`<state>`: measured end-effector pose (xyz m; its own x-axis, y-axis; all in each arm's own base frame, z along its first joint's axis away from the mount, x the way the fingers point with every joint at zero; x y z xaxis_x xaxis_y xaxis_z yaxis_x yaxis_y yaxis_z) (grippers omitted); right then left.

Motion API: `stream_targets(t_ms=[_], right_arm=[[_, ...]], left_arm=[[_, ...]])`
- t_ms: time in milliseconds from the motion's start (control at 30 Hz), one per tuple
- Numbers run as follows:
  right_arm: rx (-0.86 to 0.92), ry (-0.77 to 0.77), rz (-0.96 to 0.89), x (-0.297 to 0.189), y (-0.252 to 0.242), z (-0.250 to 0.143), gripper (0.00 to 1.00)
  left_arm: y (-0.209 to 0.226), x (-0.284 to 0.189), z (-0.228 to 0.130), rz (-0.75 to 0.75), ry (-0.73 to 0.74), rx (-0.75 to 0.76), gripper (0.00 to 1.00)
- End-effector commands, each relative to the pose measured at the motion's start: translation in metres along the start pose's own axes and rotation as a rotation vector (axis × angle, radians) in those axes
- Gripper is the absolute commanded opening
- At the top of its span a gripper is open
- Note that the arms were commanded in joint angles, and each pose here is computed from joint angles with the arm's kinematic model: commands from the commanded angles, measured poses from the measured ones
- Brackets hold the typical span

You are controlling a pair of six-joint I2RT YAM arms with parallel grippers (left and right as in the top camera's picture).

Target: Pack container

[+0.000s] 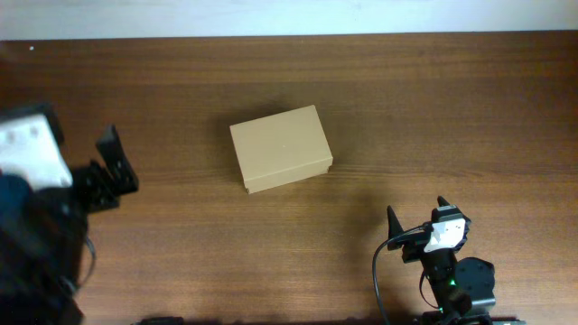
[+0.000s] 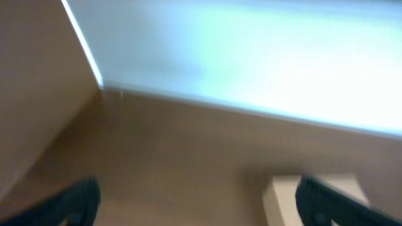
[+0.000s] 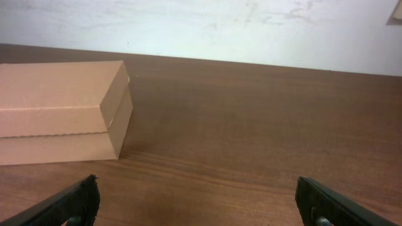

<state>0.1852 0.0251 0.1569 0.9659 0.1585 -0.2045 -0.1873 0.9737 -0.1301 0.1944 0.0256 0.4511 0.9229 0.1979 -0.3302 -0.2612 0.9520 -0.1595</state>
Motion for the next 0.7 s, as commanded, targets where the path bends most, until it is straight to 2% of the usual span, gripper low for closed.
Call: stream_targets(t_ms=[0, 300, 500, 667], right_arm=[[0.006, -0.002, -0.018, 0.000, -0.003, -0.002, 0.99], [0.006, -0.002, -0.018, 0.000, -0.003, -0.002, 0.99], [0.006, -0.002, -0.018, 0.000, -0.003, -0.002, 0.99], [0.006, -0.002, -0.018, 0.000, -0.003, -0.002, 0.99]], left_arm=[[0.011, 0.006, -0.034, 0.012, -0.068, 0.003, 1.00], [0.024, 0.008, -0.093, -0.072, -0.433, -0.070, 1.00], [0.031, 0.035, -0.145, -0.071, -0.426, -0.069, 1.00], [0.032, 0.049, -0.169, -0.086, -0.437, -0.071, 1.00]])
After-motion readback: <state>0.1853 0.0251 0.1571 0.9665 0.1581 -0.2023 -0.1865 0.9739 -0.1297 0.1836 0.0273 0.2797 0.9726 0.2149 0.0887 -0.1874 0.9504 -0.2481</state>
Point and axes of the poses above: each gripper's point midway between its finger pads, its own x axis out along the fingers, its own y axis along the line the jaws close on, z = x × y, the point moved 5 cm from there along -x, back along the fingers, and after that the axes turned 7 degrees about -x, right-handed, at the moved point
